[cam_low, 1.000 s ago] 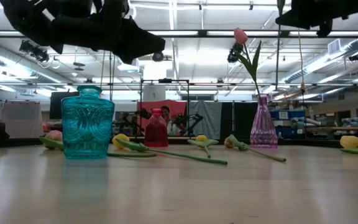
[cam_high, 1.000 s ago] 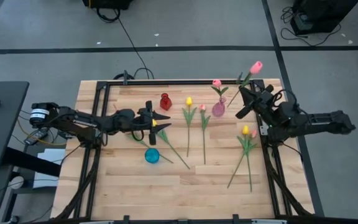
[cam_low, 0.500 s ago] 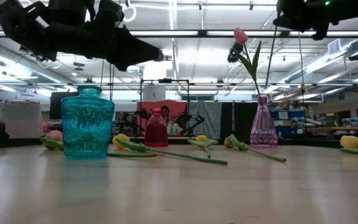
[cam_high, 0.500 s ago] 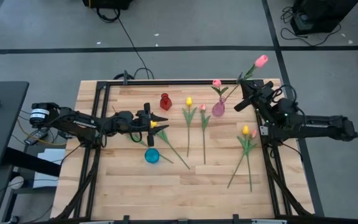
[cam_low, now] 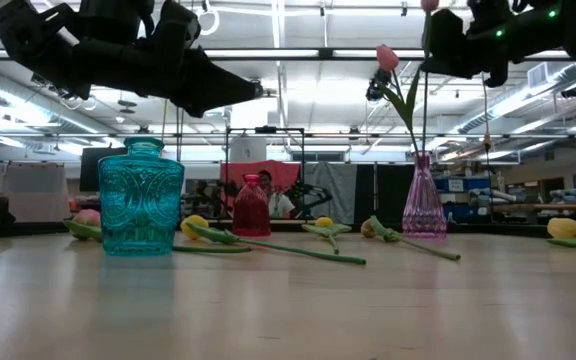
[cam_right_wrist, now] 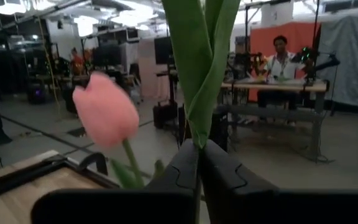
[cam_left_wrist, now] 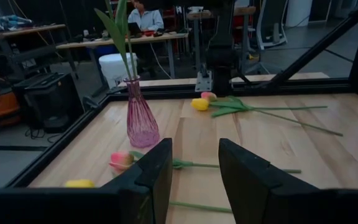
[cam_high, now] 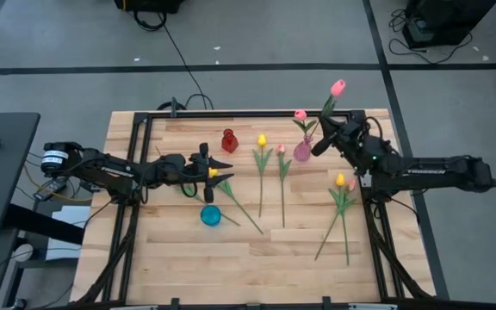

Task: Sort flowers into vase by color
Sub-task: Put the pink tulip into the violet flower vase

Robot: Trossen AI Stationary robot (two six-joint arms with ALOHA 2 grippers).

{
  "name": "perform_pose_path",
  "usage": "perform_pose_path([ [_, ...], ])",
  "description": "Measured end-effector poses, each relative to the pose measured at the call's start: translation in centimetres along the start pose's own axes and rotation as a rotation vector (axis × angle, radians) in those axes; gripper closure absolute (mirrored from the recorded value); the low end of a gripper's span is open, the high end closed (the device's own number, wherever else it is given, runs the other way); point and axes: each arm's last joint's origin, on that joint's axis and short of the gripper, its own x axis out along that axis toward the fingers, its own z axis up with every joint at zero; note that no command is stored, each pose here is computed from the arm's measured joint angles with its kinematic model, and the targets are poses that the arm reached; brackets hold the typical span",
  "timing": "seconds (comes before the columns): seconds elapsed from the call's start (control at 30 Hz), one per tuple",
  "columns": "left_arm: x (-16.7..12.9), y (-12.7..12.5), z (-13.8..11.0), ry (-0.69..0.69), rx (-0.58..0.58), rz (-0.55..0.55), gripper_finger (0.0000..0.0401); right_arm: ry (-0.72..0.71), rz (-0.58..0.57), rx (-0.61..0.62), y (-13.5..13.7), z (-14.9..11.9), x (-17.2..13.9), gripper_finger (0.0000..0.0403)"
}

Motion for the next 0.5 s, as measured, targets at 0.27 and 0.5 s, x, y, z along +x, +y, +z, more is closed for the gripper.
perform_pose_path([
  [0.27, 0.0, 0.0, -0.2, 0.017, -0.005, -0.001, 0.0264, 0.162, 0.056, 0.017, 0.3, -1.9, 0.0, 0.0292],
  [0.5, 0.0, 0.0, -0.4, 0.039, 0.001, 0.024, 0.0264, 0.546, 0.025, 0.067, 0.3, -1.1, -0.2, 0.0249],
])
